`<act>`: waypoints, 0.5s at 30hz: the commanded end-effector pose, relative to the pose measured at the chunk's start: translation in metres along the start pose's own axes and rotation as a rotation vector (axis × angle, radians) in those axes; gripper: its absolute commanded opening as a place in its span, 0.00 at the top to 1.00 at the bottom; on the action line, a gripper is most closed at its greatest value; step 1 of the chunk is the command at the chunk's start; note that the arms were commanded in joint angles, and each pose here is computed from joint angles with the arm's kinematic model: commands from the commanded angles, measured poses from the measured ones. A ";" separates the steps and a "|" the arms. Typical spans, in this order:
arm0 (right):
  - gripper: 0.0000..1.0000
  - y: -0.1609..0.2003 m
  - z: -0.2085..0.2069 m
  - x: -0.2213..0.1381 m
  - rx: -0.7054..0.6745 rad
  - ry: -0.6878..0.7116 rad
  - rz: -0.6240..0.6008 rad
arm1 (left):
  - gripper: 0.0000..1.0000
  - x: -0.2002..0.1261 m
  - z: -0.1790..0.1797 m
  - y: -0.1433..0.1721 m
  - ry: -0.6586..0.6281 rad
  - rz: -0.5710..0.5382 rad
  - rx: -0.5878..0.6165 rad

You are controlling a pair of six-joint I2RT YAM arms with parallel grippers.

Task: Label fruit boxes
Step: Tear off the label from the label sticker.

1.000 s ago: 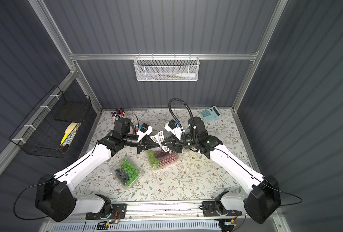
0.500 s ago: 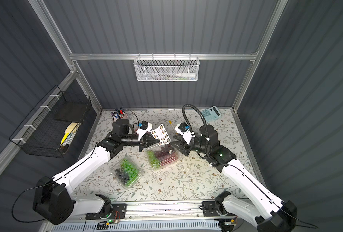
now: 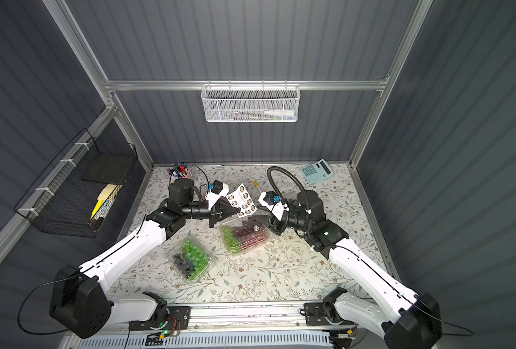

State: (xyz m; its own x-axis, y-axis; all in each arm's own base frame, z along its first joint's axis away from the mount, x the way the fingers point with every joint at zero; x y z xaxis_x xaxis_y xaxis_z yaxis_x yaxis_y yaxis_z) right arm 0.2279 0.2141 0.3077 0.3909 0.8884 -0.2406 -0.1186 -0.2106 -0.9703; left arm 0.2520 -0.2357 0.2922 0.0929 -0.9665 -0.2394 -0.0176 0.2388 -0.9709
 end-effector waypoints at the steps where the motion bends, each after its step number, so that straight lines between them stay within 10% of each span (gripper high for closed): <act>1: 0.59 -0.023 0.002 0.002 -0.067 -0.037 -0.074 | 1.00 -0.002 -0.005 -0.004 0.005 -0.005 0.007; 15: 0.63 -0.024 -0.006 0.024 -0.054 -0.081 -0.087 | 1.00 -0.001 -0.005 -0.003 0.011 -0.004 0.006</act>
State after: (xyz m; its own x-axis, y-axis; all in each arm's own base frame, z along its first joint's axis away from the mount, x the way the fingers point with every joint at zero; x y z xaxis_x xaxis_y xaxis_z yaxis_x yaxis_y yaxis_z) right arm 0.2459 0.2337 0.3088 0.3445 0.9165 -0.2033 -0.0844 -0.1855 -0.9790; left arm 0.2519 -0.2357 0.2923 0.0926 -0.9665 -0.2393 -0.0176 0.2387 -0.9709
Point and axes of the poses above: each gripper's point midway between its finger pads, its own x axis out along the fingers, its own z axis along the line the jaws close on, y = z × x, the point moved 6 cm from there along -x, back along the fingers, and after that the axes turned 9 degrees about x, right-handed, at the moved point
